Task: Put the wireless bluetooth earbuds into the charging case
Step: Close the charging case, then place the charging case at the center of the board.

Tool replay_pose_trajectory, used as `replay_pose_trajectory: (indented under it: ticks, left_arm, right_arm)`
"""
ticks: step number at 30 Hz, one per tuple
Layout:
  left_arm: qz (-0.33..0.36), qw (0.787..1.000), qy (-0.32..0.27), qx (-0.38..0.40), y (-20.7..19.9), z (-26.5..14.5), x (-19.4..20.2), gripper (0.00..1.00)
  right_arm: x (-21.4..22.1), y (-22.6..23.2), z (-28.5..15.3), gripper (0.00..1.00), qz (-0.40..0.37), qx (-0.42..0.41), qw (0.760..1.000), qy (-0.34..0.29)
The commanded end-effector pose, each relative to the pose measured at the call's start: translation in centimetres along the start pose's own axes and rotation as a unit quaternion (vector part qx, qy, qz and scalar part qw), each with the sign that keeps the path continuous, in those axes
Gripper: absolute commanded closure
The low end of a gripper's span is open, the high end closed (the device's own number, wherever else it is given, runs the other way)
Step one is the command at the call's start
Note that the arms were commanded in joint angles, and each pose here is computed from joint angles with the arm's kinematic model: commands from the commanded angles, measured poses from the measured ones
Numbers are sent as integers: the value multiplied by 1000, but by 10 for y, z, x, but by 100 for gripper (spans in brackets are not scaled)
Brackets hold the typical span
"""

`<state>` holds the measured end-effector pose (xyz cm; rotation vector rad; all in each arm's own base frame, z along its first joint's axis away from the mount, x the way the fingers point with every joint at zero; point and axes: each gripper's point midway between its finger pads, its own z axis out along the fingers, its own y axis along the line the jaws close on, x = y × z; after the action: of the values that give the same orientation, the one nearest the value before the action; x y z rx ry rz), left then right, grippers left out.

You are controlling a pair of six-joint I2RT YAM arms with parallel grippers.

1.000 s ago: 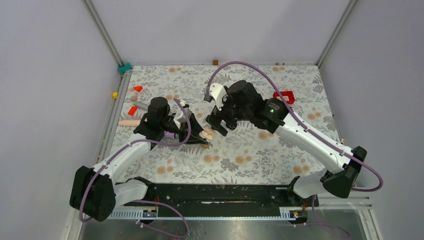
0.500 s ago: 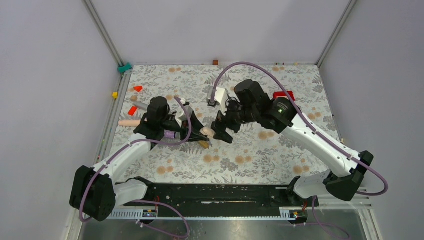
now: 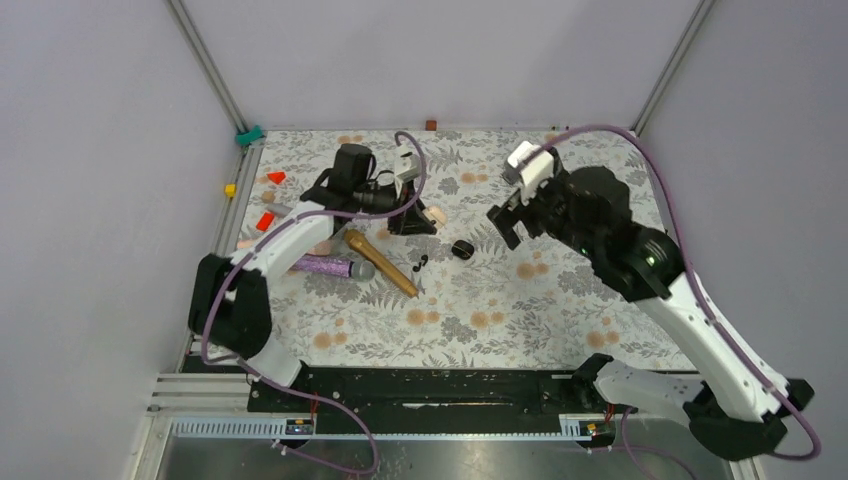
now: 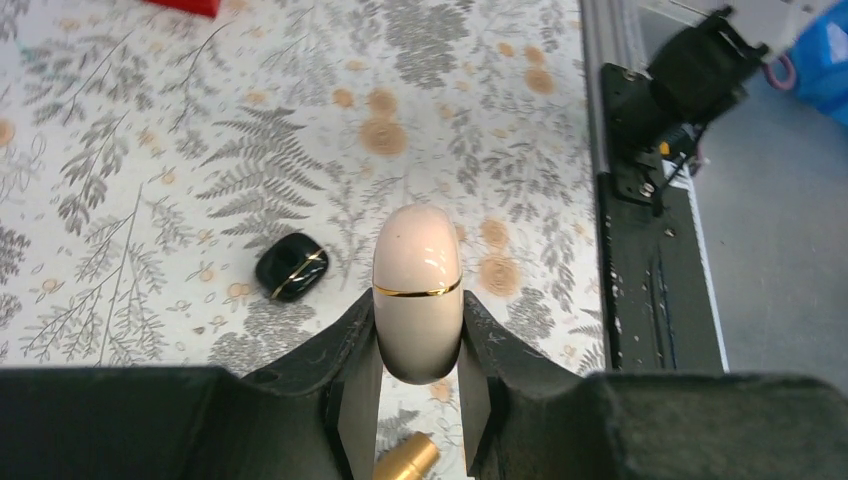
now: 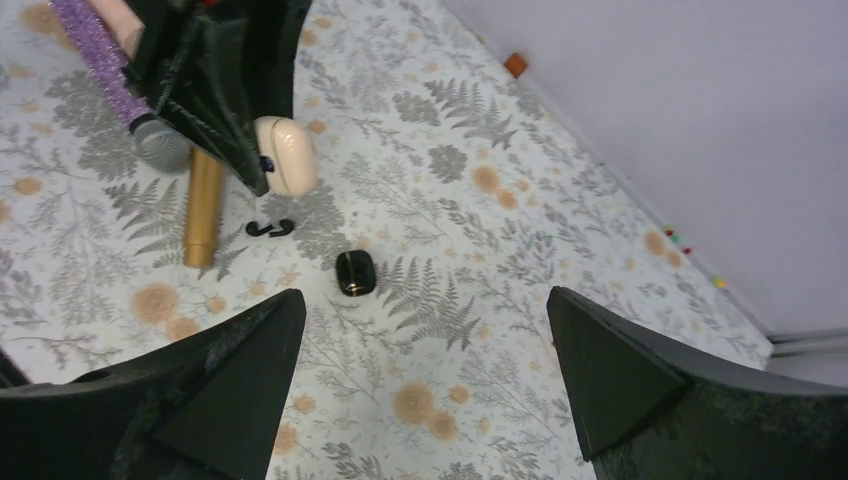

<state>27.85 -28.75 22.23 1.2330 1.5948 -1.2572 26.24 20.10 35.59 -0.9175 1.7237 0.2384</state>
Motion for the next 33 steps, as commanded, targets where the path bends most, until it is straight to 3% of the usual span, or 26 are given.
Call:
replay_pose_trajectory:
  ticks: [1,6,10,15,22,33]
  left_arm:
    - [-107,991,52,-54,56,14,23,100]
    - [-264,959,65,-83,125,49,53,100]
    - [-350,931,48,-96,168,65,60,100]
    - [-407,904,14,-128,206,69,67,100]
    - [-457,873,22,-169,225,75,97,99]
    - [-488,849,45,-198,227,74,126,67]
  right_arm:
    - [1,-29,-22,1,-29,85,995,-46]
    - [19,-27,-22,0,-12,82,994,-65]
    - [29,-33,-16,0,-4,93,994,-53]
    - [39,-31,-11,0,-5,91,995,-50]
    - [46,-29,-4,1,-1,86,995,-45]
    - [48,-24,1,0,5,74,996,-44]
